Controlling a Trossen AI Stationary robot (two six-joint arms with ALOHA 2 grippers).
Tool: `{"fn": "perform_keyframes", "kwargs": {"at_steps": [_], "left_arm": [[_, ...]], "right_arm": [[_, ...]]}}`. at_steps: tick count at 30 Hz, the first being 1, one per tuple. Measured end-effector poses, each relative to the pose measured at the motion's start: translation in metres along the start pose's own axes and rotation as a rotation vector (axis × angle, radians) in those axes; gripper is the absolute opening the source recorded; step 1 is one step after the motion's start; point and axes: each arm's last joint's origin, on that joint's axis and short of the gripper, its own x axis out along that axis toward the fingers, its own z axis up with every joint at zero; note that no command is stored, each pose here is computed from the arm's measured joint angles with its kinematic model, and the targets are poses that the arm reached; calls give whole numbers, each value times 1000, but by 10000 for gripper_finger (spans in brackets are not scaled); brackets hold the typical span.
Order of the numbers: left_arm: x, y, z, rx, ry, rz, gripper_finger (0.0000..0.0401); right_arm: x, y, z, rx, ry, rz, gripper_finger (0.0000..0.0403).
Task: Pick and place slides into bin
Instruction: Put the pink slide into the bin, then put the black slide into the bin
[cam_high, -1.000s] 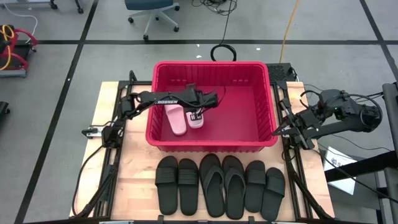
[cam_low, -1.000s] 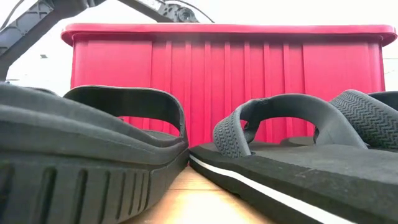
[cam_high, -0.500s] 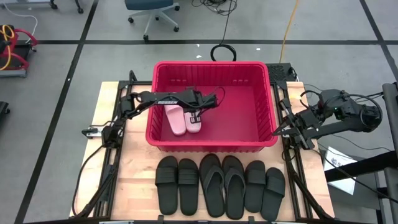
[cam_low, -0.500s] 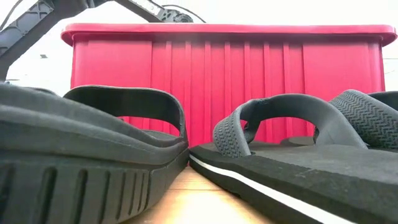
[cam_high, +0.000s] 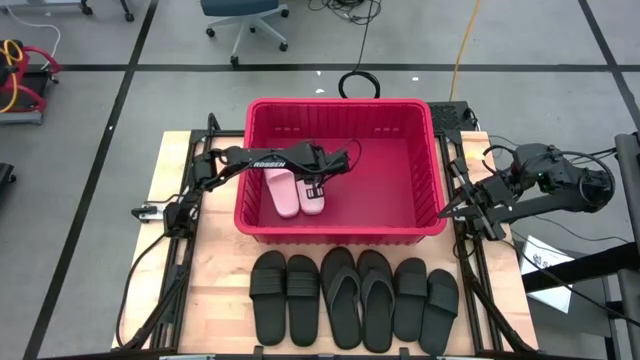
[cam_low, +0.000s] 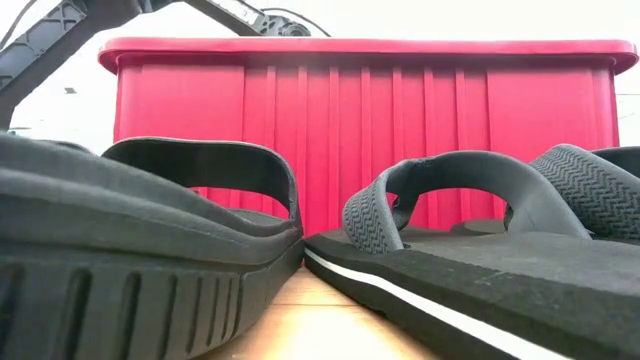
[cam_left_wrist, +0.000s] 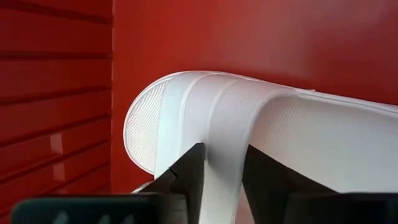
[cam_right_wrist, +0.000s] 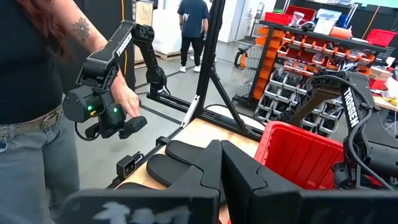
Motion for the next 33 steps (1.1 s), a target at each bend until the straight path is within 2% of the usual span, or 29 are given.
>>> {"fn": "perform_keyframes", "kwargs": {"at_steps": [5, 10, 16, 23, 26, 33], "left_arm": [[-3, 2, 0, -30, 9, 7, 145], [-35, 16, 0, -65, -38, 8, 147], [-97, 39, -10, -151, -198, 14, 147], [-177, 56, -44, -262, -402, -3, 147], [-210, 54, -61, -258, -489, -18, 147], [-270, 31, -96, -196, -658, -94, 147]], "right_arm": [[0, 0, 0, 0, 0, 0, 0], [0, 0, 1, -2, -9, -2, 0], [0, 0, 1, -1, -9, -2, 0], [0, -1, 3, -7, -28, -6, 0], [0, -1, 3, -6, -29, -6, 0], [0, 0, -2, 37, 19, 1, 0]]}}
